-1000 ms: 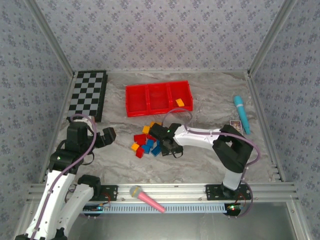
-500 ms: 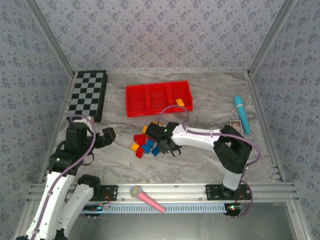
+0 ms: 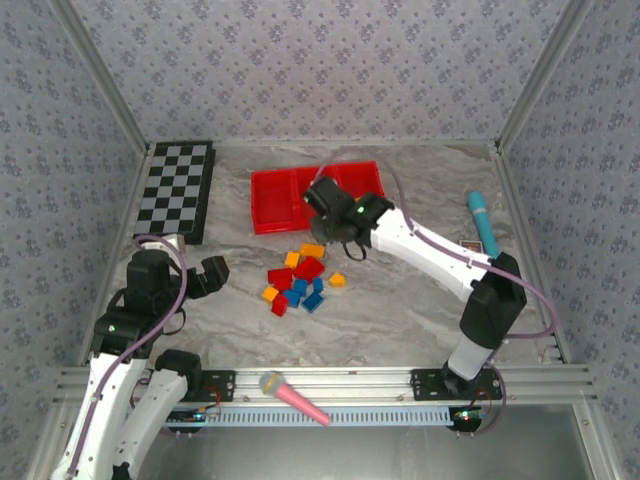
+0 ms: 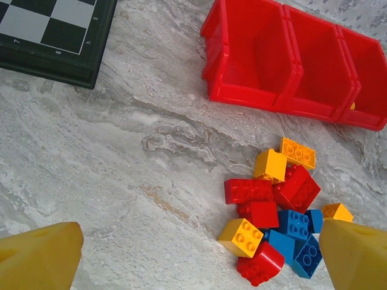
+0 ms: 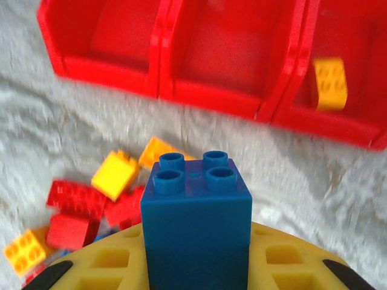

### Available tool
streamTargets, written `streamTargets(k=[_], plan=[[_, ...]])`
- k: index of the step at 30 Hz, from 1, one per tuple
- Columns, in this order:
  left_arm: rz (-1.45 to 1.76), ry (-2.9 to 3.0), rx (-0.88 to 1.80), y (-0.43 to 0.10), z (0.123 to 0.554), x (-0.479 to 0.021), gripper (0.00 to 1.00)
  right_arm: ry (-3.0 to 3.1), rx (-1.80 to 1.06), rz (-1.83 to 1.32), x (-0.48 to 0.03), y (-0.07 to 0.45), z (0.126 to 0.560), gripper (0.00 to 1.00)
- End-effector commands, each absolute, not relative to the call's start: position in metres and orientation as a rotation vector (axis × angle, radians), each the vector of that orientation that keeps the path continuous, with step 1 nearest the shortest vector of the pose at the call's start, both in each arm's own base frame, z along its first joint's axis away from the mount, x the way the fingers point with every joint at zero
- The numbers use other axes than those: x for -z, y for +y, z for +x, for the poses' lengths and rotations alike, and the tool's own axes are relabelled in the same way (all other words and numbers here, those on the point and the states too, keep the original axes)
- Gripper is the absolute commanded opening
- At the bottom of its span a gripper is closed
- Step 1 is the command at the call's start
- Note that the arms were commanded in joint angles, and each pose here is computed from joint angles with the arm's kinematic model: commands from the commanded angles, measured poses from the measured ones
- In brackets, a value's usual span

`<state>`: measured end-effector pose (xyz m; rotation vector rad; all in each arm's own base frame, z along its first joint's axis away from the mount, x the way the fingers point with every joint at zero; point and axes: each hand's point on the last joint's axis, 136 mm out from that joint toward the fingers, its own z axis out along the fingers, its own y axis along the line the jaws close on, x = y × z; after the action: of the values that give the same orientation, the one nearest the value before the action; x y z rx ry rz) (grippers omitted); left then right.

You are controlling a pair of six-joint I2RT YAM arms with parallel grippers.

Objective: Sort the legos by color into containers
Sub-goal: Place the lego in the container.

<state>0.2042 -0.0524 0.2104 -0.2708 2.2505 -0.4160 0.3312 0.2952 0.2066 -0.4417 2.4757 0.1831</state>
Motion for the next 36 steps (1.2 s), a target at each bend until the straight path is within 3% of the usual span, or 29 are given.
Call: streamTargets(k=[1,9,18,22,28,36], plan=[[-0.256,2.223,0.402,-0.051,0.205,-0.218,1.0,2.444,-0.282,-0.494,-0.213,0.309,0.364,0.24],[-0.257,2.226,0.399,-0.051,0.206,-0.216,1.0,2.478,-0.384,-0.473,-0.187,0.32,0.431,0.25],[-0.264,2.23,0.391,-0.05,0.207,-0.214,1.0,2.546,-0.434,-0.458,-0.147,0.325,0.468,0.25],[-0.268,2.233,0.385,-0.049,0.207,-0.213,1.0,2.567,-0.445,-0.434,-0.137,0.324,0.474,0.31],[-0.272,2.24,0.382,-0.049,0.208,-0.212,1.0,2.563,-0.435,-0.424,-0.14,0.321,0.474,0.5],[-0.27,2.247,0.381,-0.05,0.209,-0.21,1.0,2.51,-0.395,-0.407,-0.178,0.317,0.464,0.58]])
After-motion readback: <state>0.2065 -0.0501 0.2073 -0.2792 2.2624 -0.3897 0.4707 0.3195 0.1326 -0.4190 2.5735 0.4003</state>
